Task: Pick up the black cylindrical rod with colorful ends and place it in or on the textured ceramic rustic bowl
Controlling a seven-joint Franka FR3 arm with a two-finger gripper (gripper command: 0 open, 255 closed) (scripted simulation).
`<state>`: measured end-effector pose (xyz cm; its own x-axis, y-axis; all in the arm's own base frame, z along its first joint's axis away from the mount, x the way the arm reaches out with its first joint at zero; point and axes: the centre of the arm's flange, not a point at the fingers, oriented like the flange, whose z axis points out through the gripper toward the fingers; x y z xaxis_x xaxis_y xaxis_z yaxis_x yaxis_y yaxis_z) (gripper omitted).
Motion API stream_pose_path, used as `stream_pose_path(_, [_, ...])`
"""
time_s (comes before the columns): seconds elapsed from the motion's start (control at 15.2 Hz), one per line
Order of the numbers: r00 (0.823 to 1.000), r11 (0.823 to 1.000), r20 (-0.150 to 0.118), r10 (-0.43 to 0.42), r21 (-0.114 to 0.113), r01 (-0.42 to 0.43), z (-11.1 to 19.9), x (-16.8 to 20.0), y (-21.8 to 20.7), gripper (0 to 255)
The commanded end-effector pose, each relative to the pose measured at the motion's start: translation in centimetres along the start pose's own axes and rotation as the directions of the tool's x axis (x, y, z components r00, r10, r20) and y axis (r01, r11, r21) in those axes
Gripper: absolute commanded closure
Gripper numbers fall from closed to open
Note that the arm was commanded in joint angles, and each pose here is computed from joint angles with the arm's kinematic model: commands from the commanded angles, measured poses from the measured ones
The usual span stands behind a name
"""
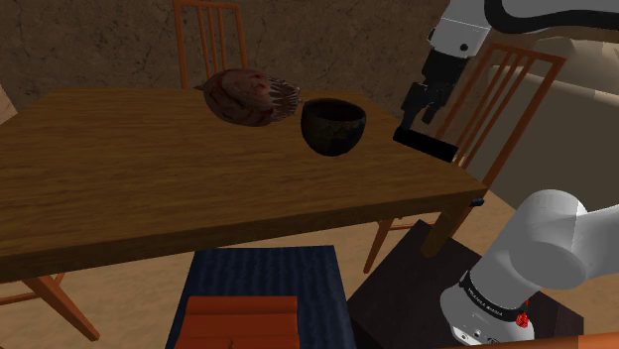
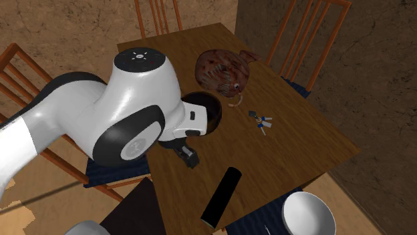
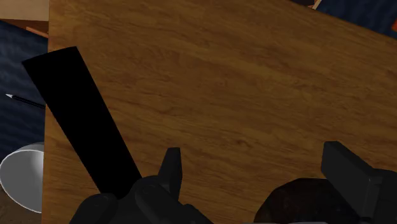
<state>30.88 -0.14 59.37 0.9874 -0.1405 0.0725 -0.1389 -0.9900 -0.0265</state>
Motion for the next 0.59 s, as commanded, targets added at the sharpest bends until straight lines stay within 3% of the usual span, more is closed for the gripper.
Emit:
stream_pose_path(0.0, [1.0, 1.0, 0.0, 0.0, 0.0, 0.0, 0.0, 0.0, 0.0, 0])
stream_pose_path(0.53, [0.995, 0.994, 0.022, -0.101, -0.041, 0.101, 3.3, 2.0, 9.2, 0])
